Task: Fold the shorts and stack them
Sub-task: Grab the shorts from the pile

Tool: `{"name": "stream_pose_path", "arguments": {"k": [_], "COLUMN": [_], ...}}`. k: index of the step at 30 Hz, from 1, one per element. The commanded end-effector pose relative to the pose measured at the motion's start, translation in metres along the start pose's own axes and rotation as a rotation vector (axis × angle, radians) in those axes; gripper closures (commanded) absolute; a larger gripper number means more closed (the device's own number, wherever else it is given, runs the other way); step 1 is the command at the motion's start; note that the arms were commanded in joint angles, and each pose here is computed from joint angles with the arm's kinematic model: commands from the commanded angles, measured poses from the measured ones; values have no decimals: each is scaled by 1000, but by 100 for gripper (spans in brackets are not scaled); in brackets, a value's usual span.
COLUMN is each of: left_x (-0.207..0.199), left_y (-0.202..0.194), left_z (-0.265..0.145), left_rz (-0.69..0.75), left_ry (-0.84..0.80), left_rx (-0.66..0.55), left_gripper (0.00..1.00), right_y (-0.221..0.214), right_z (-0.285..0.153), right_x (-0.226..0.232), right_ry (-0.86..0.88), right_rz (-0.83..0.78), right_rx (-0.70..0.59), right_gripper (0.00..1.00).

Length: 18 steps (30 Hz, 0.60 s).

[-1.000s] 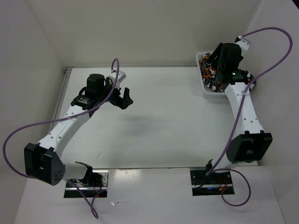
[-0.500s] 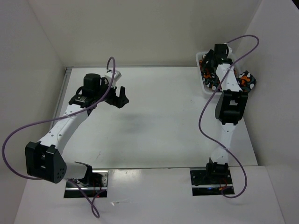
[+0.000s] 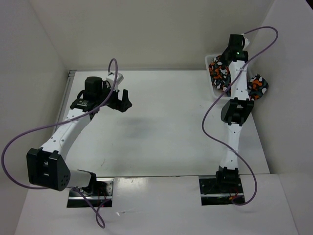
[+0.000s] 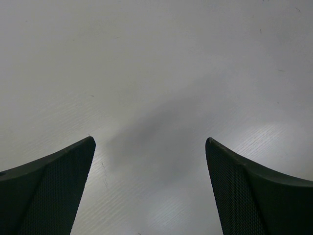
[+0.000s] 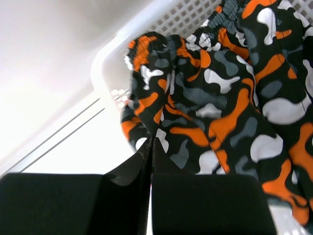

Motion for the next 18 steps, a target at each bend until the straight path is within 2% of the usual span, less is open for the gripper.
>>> {"name": "stream_pose_path", "arguments": {"k": [1, 7, 10, 14, 15, 17, 18], "left_x": [-2, -8, -12, -12, -10, 2, 3], "left_y": [31, 41, 41, 43, 46, 48, 54], "left_z": [-16, -30, -31, -31, -33, -40, -44], "left_rz": [40, 63, 67, 71, 71, 61, 67], "left_ry": [4, 6, -15, -15, 2, 77, 96], "left_rx": [-95, -144, -151, -159, -162, -162, -178], "left_gripper": [0, 0, 0, 0, 0, 0, 0], "right_y": [62, 80, 91, 107, 104, 106, 92], "right_z": [-95, -158, -205, -290, -324, -363, -394], "right_x": [33, 28, 47, 87, 102, 118, 135], "right_ry": [79, 61, 124, 274, 337, 409, 483], "right_rz": [-7, -25, -51, -105, -124, -128, -144], "right_rx": [-146, -175, -230, -353, -380, -427, -421], "right_gripper": [100, 100, 100, 100, 100, 100, 100]}}
Point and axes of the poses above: each gripper's point midway between its finger pads, its own z axis out along the fingers, its own x axis along the line the jaws close on, y = z × x, the point moved 1 cm from there along -z, back along the fingers, and after that the axes turned 2 degrees about -z, right-handed, at the moved point
